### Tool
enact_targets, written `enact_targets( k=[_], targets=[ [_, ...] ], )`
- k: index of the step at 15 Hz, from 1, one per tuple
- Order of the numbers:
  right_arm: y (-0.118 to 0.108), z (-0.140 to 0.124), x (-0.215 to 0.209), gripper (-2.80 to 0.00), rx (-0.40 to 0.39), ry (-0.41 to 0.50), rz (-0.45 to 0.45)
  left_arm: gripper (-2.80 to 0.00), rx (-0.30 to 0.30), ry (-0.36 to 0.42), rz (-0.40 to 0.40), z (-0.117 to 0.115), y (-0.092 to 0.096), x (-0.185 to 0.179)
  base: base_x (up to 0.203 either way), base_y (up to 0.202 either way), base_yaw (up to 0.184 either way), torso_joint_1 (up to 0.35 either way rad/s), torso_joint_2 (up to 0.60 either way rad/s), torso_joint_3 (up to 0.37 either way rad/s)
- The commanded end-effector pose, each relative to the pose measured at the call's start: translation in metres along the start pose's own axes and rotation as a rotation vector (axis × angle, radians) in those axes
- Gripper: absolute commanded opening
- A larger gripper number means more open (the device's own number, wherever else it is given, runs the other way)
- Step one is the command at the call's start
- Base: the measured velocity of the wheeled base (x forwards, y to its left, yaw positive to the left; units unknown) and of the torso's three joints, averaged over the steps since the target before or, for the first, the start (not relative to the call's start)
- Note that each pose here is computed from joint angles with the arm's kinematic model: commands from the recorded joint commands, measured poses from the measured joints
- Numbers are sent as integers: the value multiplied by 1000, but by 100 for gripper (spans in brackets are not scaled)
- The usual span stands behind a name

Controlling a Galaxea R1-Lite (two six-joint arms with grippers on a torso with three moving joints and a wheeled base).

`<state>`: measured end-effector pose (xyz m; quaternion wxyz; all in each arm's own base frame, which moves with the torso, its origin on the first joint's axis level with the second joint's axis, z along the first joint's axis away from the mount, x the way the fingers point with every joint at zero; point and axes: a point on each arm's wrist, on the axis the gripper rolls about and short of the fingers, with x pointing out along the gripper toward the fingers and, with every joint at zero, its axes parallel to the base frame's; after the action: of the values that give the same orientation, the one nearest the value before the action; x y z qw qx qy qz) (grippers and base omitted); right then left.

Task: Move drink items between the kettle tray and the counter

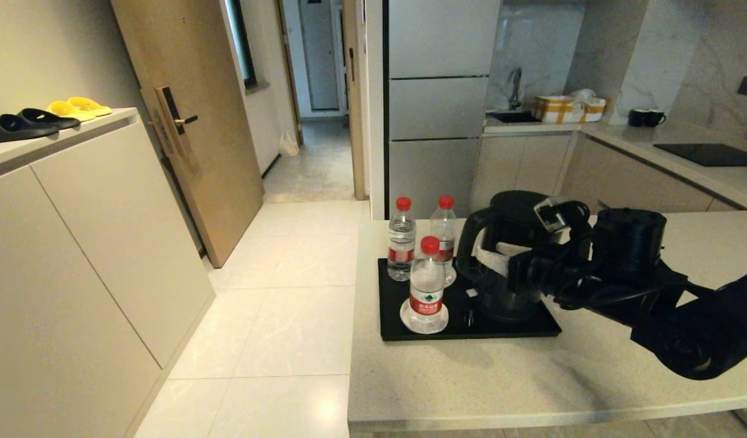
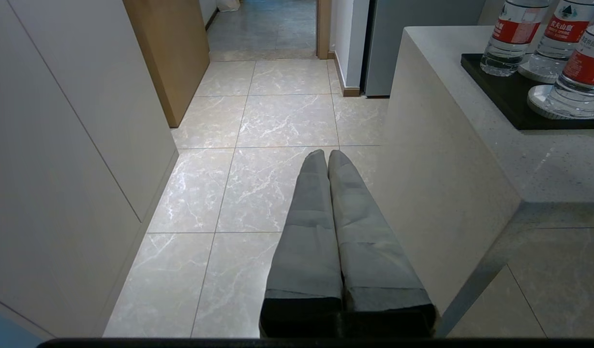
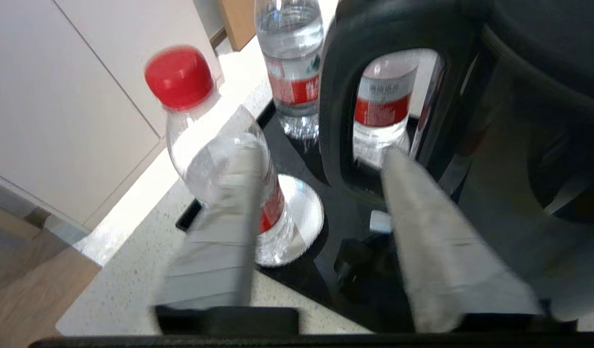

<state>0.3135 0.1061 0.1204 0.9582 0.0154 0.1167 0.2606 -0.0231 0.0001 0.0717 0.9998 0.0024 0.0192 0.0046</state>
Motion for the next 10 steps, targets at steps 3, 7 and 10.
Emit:
enact_targets(
  k=[3, 7, 10],
  targets=[
    [0, 51, -22, -280, -19, -132, -107, -280, 0, 2, 0, 0, 0, 0, 0, 0, 0, 0, 0, 0],
    [13, 105, -80, -280, -5, -94, -206, -280, 0, 2, 1, 0, 0, 0, 0, 0, 0, 0, 0, 0],
    [25, 118, -142, -280, 5, -97, -398, -280, 0, 2, 1, 0, 0, 0, 0, 0, 0, 0, 0, 0]
  ],
)
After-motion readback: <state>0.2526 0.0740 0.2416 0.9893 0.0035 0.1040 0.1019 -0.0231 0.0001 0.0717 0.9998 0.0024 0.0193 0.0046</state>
